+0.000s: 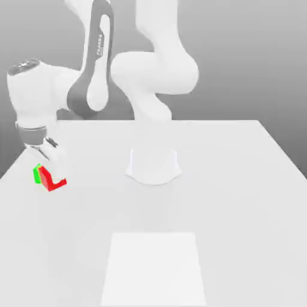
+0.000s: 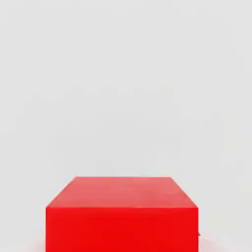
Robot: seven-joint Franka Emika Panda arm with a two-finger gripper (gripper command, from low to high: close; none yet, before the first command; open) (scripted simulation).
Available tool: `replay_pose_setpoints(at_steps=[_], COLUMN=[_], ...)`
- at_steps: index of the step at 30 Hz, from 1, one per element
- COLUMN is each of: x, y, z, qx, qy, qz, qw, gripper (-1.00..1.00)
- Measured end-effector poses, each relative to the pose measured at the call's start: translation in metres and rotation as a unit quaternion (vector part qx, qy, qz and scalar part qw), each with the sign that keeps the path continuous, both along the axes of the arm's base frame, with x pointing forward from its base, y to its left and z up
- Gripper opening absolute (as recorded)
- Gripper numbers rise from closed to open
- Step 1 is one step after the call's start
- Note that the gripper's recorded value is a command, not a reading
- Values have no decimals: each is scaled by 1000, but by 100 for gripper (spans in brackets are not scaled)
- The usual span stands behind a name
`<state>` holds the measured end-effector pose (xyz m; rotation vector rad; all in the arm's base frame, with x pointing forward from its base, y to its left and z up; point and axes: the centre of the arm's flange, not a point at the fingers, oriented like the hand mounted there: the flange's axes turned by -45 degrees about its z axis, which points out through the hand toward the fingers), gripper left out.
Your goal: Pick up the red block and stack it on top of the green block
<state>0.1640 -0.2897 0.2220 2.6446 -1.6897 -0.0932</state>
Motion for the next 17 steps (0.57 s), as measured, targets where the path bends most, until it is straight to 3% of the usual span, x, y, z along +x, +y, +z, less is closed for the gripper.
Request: replay_pose_setpoints(at_steps=[4,9,14,15,17], x=[-51,-115,-129,-129,-129], y=[-26,-59,-63,-62,-62], z=[5,-6,-35,-40,-40], qx=[-12,-26,-27,-26,-26], qy=[-5,-9,-15,-16,-16], qz=[-173,-381,-433,-434,-434], qw=[985,924,901,900,901], gripper=[-100,-100,-100,100,100])
